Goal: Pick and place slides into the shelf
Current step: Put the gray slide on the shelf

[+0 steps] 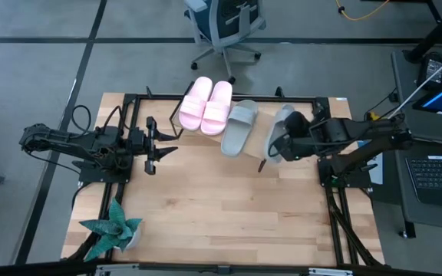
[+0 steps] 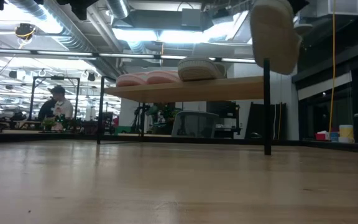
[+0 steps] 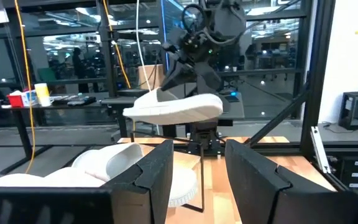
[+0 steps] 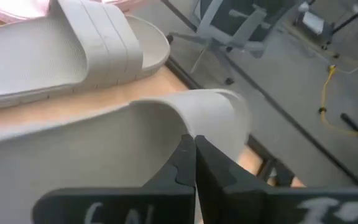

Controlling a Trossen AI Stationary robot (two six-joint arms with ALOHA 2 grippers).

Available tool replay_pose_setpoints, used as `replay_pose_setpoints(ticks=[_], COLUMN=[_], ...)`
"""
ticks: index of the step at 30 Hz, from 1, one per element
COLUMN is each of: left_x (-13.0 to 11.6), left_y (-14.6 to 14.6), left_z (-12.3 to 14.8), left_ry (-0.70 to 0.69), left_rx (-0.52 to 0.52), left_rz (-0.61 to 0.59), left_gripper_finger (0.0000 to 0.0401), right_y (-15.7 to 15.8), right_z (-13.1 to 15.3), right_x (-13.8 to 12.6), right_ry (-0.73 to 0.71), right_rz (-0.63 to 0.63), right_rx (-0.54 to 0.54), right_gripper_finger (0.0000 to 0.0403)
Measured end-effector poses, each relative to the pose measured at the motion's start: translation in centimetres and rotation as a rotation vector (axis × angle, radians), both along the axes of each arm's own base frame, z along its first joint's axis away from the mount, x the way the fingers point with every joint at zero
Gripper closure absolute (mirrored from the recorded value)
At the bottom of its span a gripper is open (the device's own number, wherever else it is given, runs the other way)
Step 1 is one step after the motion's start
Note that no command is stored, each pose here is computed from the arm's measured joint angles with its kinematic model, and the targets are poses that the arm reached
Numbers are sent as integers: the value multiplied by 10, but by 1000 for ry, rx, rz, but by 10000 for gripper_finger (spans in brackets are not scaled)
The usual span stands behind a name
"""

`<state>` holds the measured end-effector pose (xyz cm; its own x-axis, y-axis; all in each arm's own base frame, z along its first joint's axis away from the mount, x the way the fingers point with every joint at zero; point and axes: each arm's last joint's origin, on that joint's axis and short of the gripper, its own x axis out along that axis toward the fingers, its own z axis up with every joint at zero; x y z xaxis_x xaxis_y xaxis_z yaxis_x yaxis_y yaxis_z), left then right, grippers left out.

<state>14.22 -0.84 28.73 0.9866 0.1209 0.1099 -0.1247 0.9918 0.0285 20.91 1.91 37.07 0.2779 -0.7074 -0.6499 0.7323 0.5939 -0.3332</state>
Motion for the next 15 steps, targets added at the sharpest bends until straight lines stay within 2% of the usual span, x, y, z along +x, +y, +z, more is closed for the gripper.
replay_pose_setpoints(ticks=[5, 11, 15], left_x=[0, 0, 0], left_y=[0, 0, 0], left_z=[0, 0, 0], left_ry=[-3, -3, -3], left_rx=[-21, -23, -24], left_rz=[-3, -3, -3], left_gripper_finger=[262, 262, 262], right_y=[-3, -7, -7], right_z=[1, -18, -24], right_x=[17, 41, 48], right_ry=[90, 253, 278], right_rz=[47, 78, 74], right_rx=[-62, -112, -143], right_gripper_finger=[403, 403, 403])
